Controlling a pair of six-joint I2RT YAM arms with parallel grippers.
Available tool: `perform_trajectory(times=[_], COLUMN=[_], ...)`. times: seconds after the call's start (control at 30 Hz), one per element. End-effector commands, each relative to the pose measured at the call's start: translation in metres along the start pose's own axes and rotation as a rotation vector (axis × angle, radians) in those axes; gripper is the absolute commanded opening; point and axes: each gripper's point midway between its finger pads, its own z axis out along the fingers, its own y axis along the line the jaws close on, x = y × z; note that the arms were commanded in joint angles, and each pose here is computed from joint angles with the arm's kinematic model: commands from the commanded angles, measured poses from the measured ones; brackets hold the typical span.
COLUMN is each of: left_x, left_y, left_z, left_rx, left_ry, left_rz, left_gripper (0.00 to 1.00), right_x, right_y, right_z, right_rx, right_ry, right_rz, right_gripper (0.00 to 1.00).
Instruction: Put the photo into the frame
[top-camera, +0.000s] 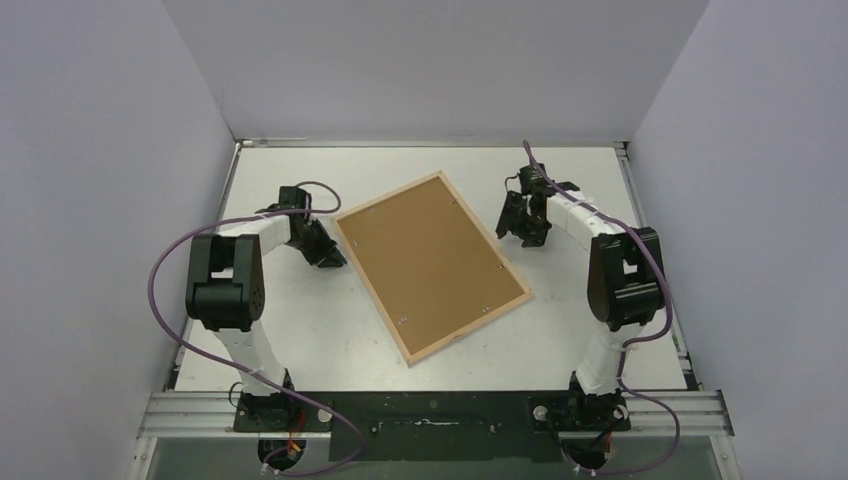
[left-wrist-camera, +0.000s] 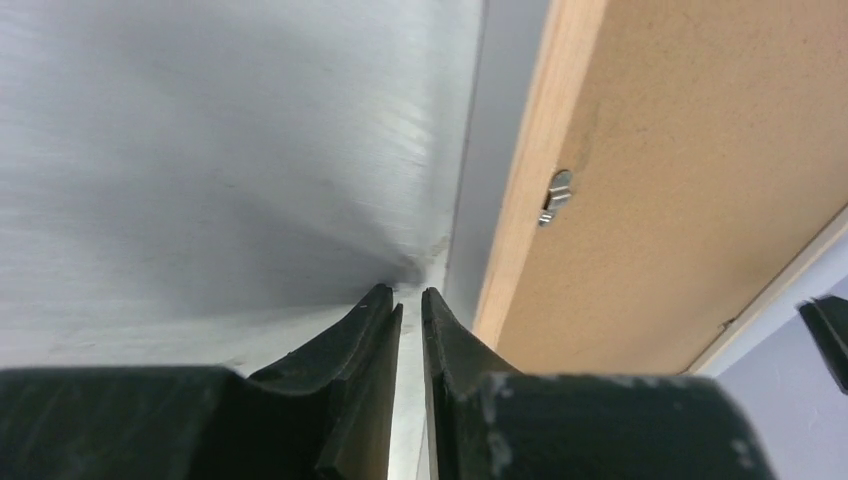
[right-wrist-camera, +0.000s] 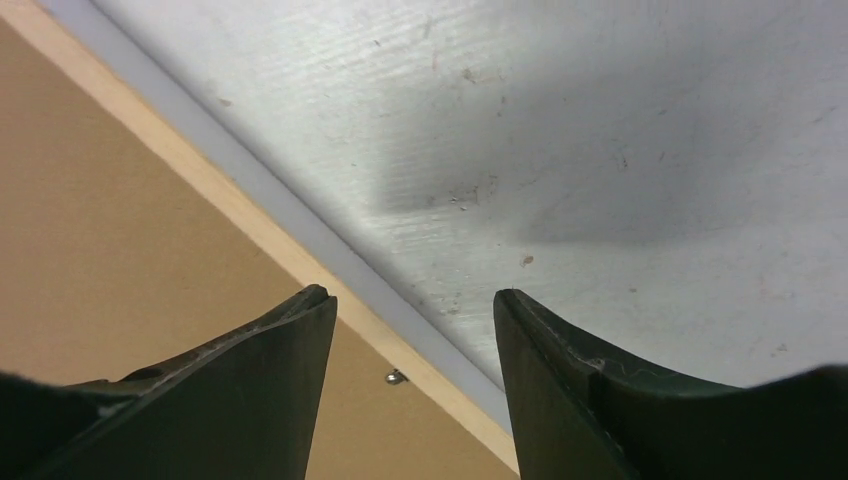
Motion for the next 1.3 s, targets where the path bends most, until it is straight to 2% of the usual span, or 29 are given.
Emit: perform_trajectory(times=[0.0,0.1,0.3,0.47,0.6,0.93,1.27], left_x=[-0.019,-0.019,-0.024,-0.039,-0.055,-0.083,-0.098], left_y=[0.013,0.004,-0.007,-0.014,-0.02,-0.029,-0.035], left_z=[-0.023,-0.032,-0.041,-0.046,-0.044,-0.028,-0.005], left_rx=[-0.044,0.0,0.121,0.167,0.178,0.19,0.218], left_ry=[-0.097,-0.117,-0.124,-0.119,-0.128,-0.13,-0.082], left_rz=[0.004,0.02,-0.012,-0.039,-0.023,0.01,0.019], left_gripper=[0.14,0.15,0.24,0.29,0.39,0.41,0.33], right_x=[-0.063,-0.072,-0.044,-0.023,-0.001,0.047,0.079], right_y=[0.034,0.071,0.185,0.275,0.322,0.372,0.383], right_z=[-0.061,-0.073,-0.06,-0.062,-0.047,-0.014,0.013], right_rx=[-0.021,-0.087,-0.37,-0.592,-0.687,-0.831,-0.846], right_ry=[-0.273,-0.325,-0.277,-0.286,-0.249,-0.121,-0.02], right_rz=[-0.049,-0.136,-0.267,-0.279,-0.275,-0.258,-0.262], right_gripper=[0.61,0.62,0.58,0.56,0.52,0.29,0.26])
